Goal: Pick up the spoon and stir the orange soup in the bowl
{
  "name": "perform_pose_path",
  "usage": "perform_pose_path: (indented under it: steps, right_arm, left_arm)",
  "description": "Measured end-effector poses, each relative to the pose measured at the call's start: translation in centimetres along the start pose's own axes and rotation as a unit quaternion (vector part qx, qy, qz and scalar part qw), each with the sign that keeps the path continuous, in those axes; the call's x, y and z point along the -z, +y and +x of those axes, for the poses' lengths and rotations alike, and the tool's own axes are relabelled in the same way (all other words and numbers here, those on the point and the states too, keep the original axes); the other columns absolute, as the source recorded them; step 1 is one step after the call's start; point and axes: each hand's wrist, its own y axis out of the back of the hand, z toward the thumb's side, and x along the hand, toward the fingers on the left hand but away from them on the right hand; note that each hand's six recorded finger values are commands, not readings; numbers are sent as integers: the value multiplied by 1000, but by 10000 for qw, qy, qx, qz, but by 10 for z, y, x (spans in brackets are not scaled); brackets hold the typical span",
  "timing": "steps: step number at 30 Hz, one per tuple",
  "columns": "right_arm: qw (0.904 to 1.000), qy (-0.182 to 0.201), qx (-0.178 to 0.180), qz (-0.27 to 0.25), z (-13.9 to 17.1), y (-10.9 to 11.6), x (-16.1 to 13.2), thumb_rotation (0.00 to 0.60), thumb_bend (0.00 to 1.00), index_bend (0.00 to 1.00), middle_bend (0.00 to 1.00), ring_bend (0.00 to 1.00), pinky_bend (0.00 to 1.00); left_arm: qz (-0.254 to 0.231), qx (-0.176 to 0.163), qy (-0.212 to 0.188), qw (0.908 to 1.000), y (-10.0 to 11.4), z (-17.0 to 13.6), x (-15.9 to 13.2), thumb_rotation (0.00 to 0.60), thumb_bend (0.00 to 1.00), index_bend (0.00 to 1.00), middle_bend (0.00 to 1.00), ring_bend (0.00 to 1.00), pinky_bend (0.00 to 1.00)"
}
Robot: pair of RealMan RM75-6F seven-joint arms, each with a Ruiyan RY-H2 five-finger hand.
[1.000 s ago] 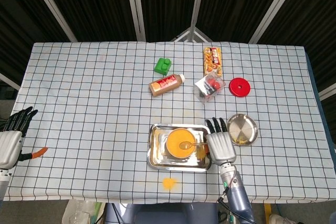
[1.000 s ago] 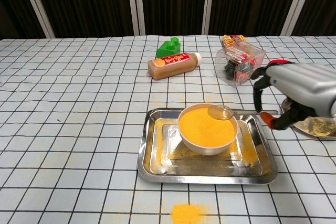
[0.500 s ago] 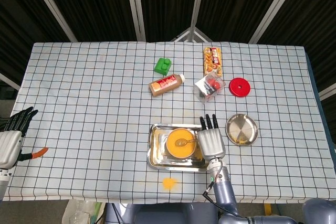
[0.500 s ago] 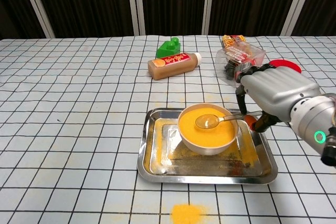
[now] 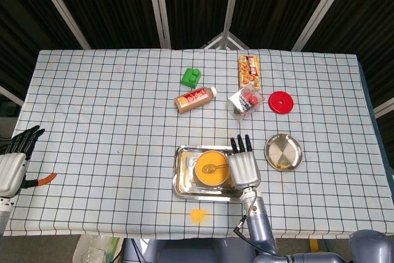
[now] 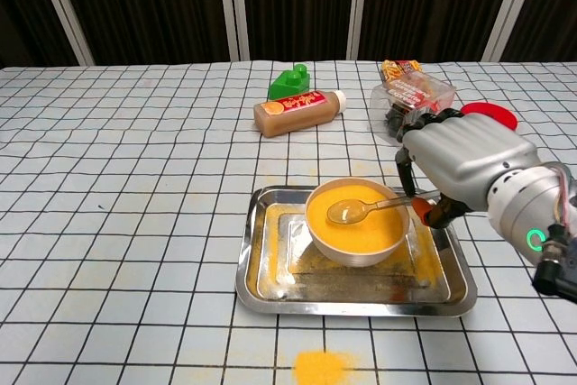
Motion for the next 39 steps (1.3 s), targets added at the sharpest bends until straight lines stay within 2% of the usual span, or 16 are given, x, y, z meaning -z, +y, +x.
perform_pose_path:
  steps: [6,15,23,39]
  right_arm:
    - [10000,29,21,-44,4,1,-1,600,527,407,142,0,0]
    - [9998,50,-25,-176,10,1,4,600,544,405,142,0,0]
    - [9996,5,-201,-191,15,-8,12,600,579,402,142,0,0]
    - [9992,83,-164,-342,19,-6,12,600,571,402,142,0,0]
  left_arm:
    - [7,10,-3,10000,-1,0,0,600,0,0,0,0,0]
    - [18,2,3,10000,-1,0,-1,600,0,0,0,0,0]
    - [18,5,1,10000,-1,-1,-1,600,0,0,0,0,0]
    - [22,15,22,10000,-2,-1,-1,600,0,0,0,0,0]
